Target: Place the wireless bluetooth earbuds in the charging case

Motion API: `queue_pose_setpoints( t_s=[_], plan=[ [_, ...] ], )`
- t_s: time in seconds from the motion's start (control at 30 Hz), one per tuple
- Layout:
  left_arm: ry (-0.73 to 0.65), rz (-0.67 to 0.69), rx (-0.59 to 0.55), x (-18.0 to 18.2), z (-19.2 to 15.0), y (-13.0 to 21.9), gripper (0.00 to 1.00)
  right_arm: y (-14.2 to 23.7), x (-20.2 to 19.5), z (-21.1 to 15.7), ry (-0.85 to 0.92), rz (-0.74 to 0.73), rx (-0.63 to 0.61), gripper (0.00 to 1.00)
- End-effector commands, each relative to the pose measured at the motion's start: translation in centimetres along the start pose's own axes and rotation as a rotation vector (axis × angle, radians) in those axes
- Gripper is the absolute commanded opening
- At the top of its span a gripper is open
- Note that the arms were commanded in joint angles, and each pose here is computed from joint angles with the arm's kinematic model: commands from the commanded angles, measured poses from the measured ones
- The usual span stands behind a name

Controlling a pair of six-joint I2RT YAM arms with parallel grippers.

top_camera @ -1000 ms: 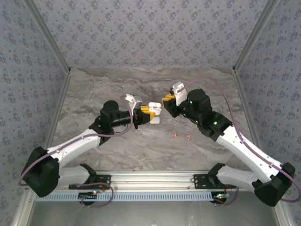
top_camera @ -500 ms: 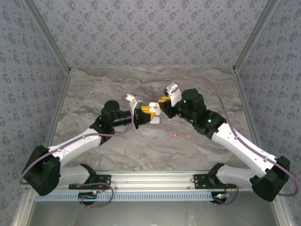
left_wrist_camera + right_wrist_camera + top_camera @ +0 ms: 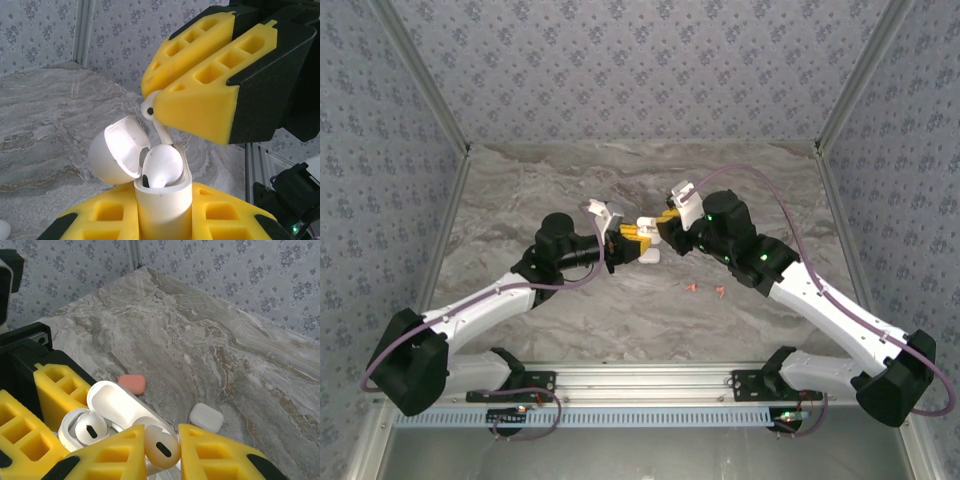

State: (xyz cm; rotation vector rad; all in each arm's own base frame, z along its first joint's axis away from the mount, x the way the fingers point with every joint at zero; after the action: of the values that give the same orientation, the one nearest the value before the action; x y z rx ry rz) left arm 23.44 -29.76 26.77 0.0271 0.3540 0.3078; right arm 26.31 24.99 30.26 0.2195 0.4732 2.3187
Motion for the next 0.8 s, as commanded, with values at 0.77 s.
queue_pose_setpoints(
  t_s=[0.77],
  plan=[
    [-0.055, -0.035, -0.099, -1.4, 2.8, 0.3, 0.00, 0.4, 3.2, -0.9, -0.014, 0.211, 0.070, 0.25]
  ],
)
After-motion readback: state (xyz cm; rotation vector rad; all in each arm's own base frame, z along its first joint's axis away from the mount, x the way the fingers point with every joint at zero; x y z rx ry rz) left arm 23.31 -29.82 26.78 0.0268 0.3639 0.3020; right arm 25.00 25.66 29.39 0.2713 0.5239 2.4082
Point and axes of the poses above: each hand's point on the last joint's axis, 136 mm out from that joint toward the fingers, its own y axis back along the fingers, its own x axis along the line the jaws close on, z = x × y, the point moved 2 cm from there along y, back along the fingers
